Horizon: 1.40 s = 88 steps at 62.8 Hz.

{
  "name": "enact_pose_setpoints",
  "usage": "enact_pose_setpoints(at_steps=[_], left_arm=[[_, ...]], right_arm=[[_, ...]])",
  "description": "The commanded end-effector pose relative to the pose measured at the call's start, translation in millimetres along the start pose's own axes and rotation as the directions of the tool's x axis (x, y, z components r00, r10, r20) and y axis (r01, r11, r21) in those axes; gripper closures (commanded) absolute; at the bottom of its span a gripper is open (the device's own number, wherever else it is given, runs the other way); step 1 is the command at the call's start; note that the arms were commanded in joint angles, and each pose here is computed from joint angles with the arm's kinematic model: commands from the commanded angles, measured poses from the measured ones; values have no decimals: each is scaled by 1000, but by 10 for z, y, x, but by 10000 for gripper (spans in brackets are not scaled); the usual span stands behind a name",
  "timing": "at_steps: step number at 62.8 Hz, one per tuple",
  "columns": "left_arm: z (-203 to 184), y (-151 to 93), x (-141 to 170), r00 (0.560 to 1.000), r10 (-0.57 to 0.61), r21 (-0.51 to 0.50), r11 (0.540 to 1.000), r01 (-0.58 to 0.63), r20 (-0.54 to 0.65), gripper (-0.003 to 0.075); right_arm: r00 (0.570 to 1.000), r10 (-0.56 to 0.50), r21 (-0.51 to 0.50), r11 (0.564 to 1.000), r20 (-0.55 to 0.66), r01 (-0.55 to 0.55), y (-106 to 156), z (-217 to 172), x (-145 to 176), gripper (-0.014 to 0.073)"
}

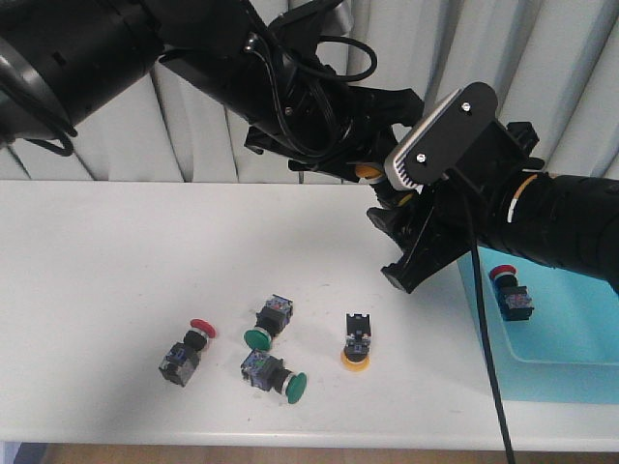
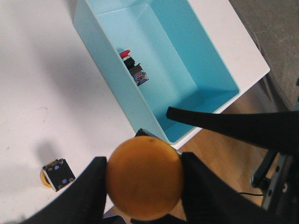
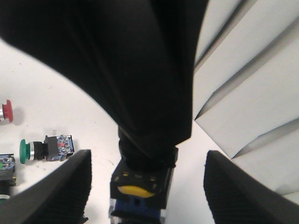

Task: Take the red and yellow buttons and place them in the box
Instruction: 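Grasp the yellow button with the right gripper, release the left gripper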

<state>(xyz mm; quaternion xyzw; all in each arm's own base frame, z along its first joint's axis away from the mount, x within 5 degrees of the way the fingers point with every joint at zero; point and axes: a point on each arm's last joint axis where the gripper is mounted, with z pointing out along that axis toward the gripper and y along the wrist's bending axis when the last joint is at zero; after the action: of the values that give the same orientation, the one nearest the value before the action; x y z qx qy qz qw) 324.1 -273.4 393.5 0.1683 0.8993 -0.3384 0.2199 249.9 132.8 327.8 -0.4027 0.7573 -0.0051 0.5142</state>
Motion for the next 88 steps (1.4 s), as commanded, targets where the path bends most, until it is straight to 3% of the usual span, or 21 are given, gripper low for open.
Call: enact_pose_setpoints(at_steps=[1, 32, 54, 64, 76, 88], left_arm=[[-479, -359, -5, 994, 3, 146, 989, -19, 108, 682], [-531, -396, 13, 995, -2, 168, 986, -15, 101, 675], [-530, -388, 13, 994, 24, 158, 987, -41, 105, 672], [-525, -383, 14, 991, 74, 148, 985, -90, 111, 664], [-519, -333, 8, 983, 142, 85, 985, -153, 119, 588], [-515, -267, 4, 977, 183, 9, 983, -185, 113, 414]], right_arm=[[999, -2, 32, 999, 54, 1, -59, -25, -98, 97], [998, -16, 42, 999, 67, 13, -65, -8, -107, 255], [997, -13, 46, 999, 77, 9, -69, -9, -116, 553], [997, -13, 47, 999, 79, 9, -70, -9, -118, 603], [995, -15, 55, 998, 95, 10, -77, -11, -133, 601], [995, -20, 57, 998, 97, 14, -79, -11, -135, 599]])
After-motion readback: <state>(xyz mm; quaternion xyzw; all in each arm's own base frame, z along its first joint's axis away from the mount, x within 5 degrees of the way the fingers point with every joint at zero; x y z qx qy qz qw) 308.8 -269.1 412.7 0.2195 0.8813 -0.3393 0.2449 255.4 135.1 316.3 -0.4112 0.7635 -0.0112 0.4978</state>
